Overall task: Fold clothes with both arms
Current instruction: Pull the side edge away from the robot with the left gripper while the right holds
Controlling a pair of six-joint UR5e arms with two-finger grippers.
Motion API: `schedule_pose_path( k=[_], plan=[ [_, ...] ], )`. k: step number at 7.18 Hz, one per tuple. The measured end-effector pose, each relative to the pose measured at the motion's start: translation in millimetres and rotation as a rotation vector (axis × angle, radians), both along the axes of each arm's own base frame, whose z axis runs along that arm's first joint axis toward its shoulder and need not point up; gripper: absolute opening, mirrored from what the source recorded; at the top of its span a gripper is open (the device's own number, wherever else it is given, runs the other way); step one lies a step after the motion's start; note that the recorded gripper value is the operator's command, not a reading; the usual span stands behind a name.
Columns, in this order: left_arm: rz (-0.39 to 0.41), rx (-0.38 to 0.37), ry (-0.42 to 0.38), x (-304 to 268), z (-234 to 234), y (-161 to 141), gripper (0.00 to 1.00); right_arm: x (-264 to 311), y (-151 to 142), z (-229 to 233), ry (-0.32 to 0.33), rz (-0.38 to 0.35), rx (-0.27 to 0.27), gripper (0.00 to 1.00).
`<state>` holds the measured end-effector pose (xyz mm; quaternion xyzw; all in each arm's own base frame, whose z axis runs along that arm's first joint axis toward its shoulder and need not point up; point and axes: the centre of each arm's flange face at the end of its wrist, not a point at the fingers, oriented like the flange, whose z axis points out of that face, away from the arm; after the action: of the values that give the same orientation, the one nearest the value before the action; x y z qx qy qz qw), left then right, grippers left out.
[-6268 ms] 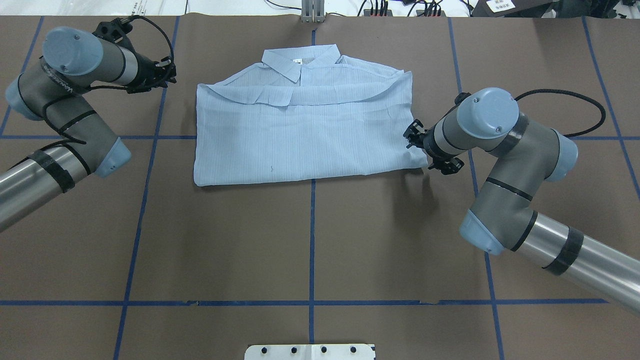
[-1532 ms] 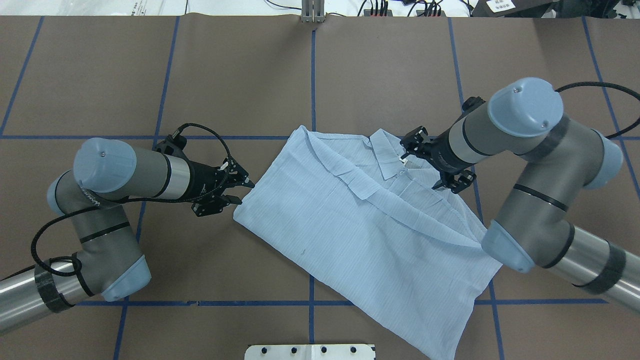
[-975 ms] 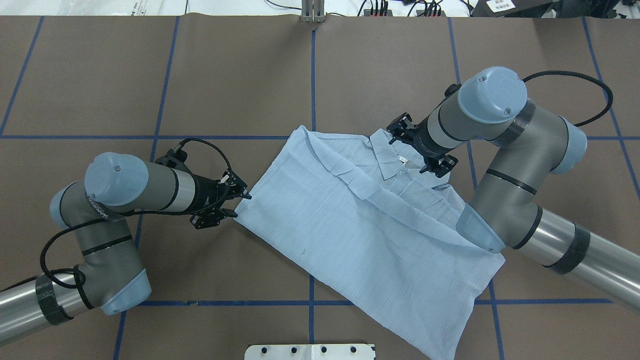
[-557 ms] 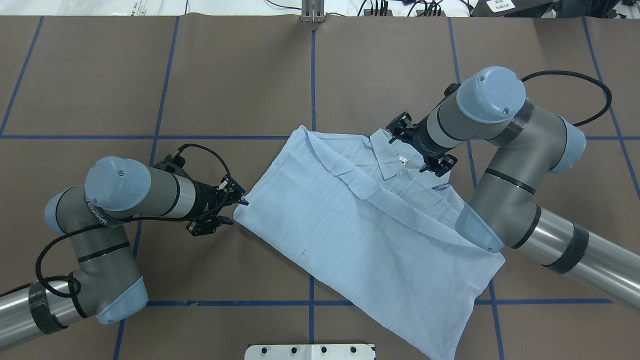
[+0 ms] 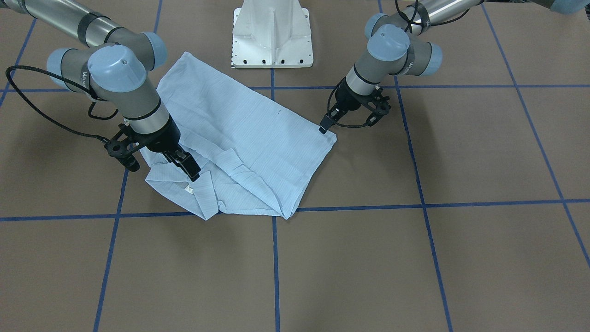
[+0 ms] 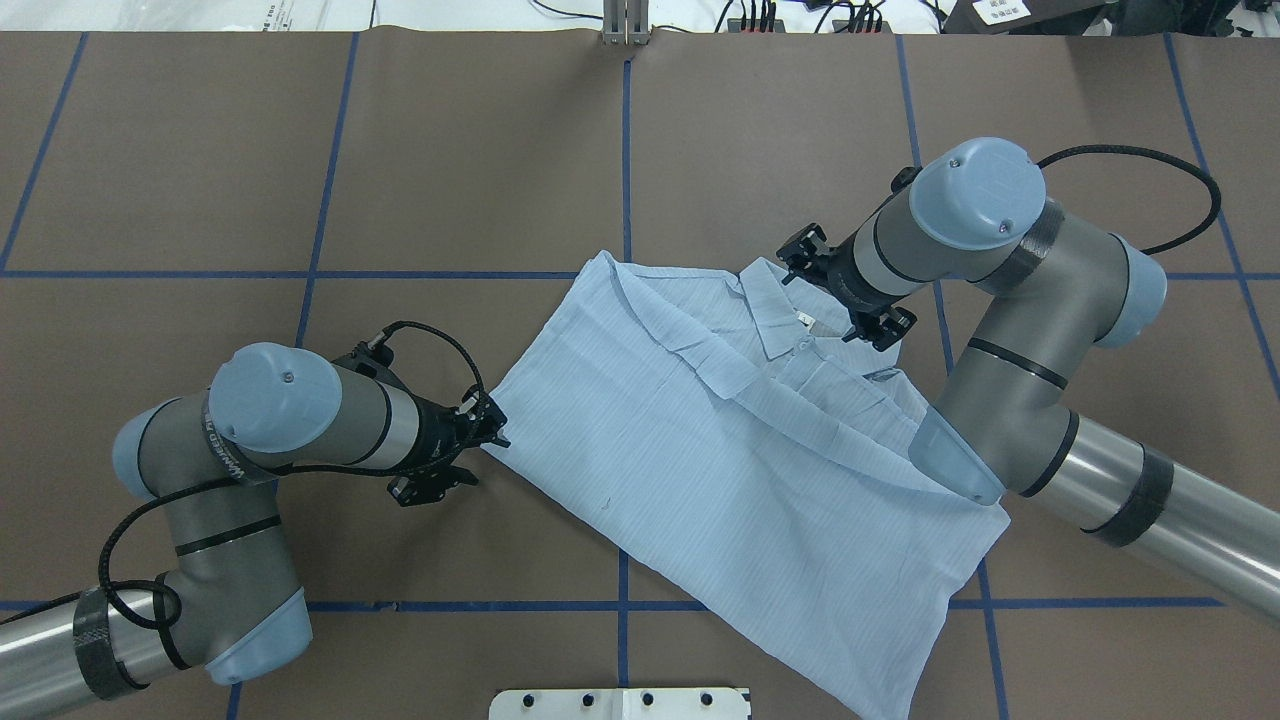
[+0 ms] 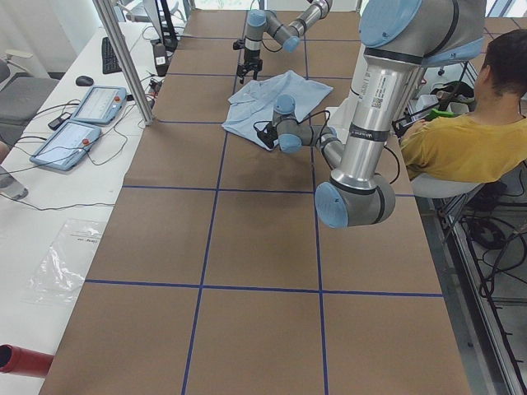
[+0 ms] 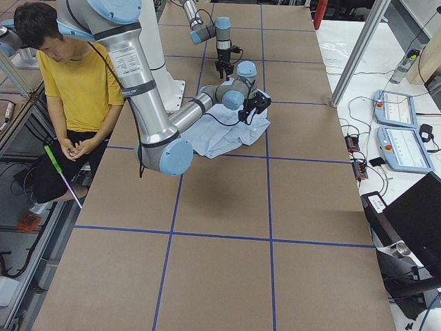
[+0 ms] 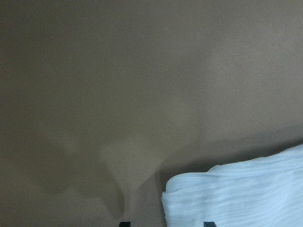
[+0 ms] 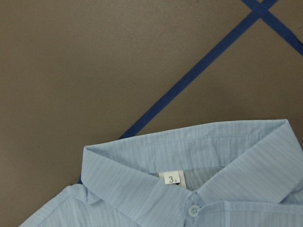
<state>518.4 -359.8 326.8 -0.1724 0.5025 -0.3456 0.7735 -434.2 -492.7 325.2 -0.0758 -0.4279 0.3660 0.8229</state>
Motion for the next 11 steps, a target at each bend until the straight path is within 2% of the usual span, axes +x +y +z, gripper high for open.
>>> schedule_pose_path(
  k=[2,3,4,5,8,11],
  plan=[
    [-0.003,0.011,-0.005,5.6,-1.1,0.2,0.56,-6.1,-0.1,6.3,0.024,0.016,0.011,1.0],
    [-0.014,0.02,-0.008,8.7,-2.1,-2.5,0.49,-7.6,-0.2,8.4,0.029,0.017,0.011,1.0],
    [-0.023,0.026,-0.013,12.5,-1.8,-5.3,0.2,-10.2,1.5,10.2,0.035,0.017,0.014,1.0],
    [-0.032,0.03,-0.015,14.3,-2.1,-7.2,0.0,-13.7,4.2,12.1,0.043,0.019,0.019,1.0],
    [-0.057,0.058,-0.023,11.6,-3.9,-15.5,0.0,-21.3,9.1,15.3,0.057,0.02,0.029,1.0],
    [-0.067,0.197,-0.066,-8.8,3.1,-56.7,0.0,-25.6,11.5,14.3,0.058,0.016,0.031,1.0]
  ],
)
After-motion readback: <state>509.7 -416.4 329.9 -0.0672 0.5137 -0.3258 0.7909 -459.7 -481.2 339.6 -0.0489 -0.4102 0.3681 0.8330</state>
